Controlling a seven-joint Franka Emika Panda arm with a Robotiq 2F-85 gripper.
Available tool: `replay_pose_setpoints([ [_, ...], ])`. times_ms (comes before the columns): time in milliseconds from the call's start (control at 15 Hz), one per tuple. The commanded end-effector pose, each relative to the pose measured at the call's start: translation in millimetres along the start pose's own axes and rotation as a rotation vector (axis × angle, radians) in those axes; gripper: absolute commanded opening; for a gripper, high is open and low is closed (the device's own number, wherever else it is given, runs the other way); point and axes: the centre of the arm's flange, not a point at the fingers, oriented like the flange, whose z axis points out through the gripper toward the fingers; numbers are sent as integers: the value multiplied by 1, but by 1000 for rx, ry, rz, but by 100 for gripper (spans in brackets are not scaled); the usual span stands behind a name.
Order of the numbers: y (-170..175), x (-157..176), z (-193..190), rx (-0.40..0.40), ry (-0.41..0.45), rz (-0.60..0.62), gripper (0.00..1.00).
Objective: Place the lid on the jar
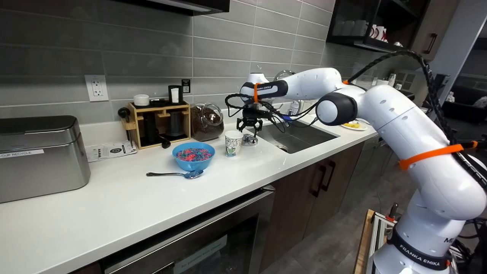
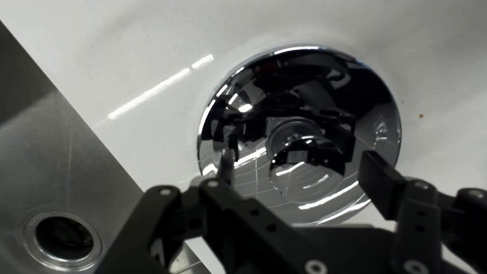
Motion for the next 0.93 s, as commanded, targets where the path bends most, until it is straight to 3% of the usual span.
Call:
replay_pose_setpoints([
  [0,-8,17,4,-8,-20,17,80],
  [133,-8,17,5,-8,-20,17,71],
  [267,-9,17,5,-11,-21,16,52],
  [400,-9,16,4,-19,-30,16,42],
  [533,-9,14,3,-34,-48,16,42],
  [600,-9,13,3,-39,-56,17,35],
  [667,-9,12,3,-41,-63,17,21],
  [867,-9,5,-6,-16,-62,29,21],
])
